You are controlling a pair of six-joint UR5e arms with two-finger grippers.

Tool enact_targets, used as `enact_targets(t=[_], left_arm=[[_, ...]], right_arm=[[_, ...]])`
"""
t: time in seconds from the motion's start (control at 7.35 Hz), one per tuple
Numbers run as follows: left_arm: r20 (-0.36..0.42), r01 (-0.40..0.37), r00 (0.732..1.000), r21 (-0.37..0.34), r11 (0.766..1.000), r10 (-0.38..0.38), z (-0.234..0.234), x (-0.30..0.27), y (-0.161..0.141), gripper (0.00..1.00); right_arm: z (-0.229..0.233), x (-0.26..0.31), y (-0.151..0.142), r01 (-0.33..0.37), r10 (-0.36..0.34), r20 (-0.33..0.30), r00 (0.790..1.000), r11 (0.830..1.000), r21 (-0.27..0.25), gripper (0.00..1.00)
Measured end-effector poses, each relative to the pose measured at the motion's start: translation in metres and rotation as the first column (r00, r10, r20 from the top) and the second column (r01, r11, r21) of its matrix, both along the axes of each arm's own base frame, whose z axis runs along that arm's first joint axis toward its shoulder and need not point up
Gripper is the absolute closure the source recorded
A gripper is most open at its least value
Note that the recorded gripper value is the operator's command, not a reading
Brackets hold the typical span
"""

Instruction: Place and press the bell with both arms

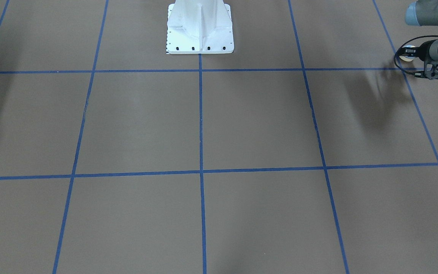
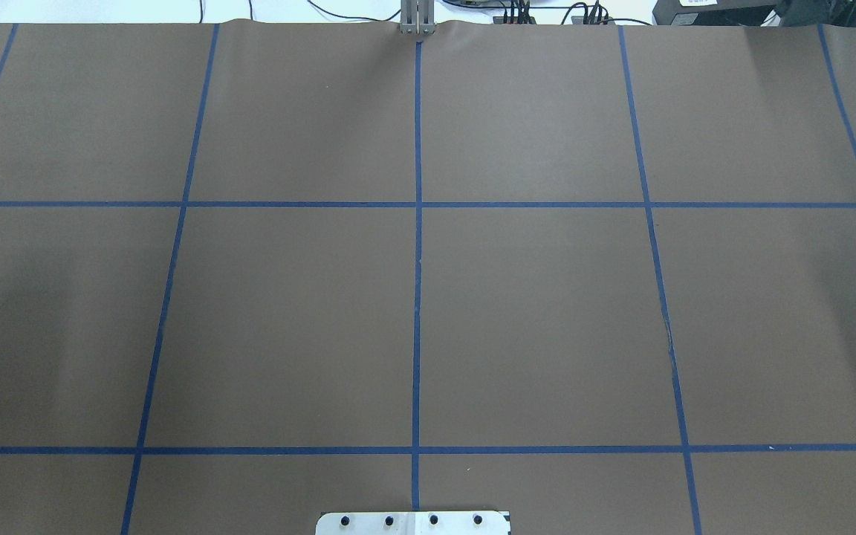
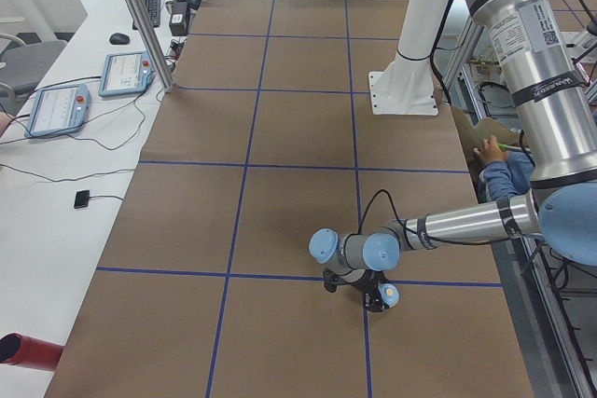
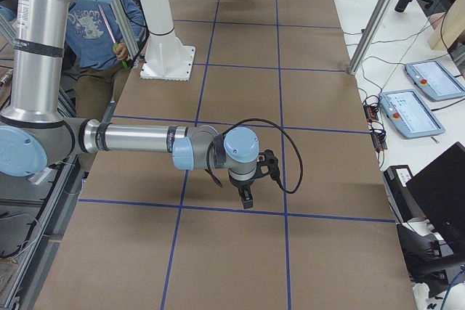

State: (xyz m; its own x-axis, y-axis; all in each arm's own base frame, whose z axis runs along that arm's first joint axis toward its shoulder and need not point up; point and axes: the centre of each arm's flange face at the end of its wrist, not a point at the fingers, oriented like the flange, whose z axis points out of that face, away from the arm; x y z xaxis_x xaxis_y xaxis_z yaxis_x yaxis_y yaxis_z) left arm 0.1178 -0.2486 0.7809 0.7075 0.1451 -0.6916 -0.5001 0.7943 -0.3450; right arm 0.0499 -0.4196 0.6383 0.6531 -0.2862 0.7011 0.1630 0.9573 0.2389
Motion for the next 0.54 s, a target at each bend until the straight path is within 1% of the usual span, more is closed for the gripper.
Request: enact_targets(t=[0.14,0.27,0.41,0.54], left_arm=[[-0.012,0.001,1.000,0.010,1.000,-0.001,-0.019,-0.004,0.005,1.00],[-0.020,0.002,1.000,0.020,1.000,-0.001,-0.044,-0.002,0.003,1.00],[-0.024,0.003,1.000,0.027,1.000,-0.002,-0.077,0.006,-0.008,1.00],[-0.027,0.005,1.000,0.033,0.999,-0.004,-0.111,0.021,-0.028,1.00]], right_arm=[[0.001,0.000,0.001,0.000,0.000,0.001,1.000,1.000,-0.001,0.00],[0.000,0.000,0.001,0.000,0.000,0.001,1.000,1.000,0.002,0.00],[-0.001,-0.001,0.000,0.003,-0.003,0.001,1.000,1.000,0.020,0.00],[-0.003,-0.001,0.000,0.006,-0.006,0.002,1.000,0.999,0.046,0.00]])
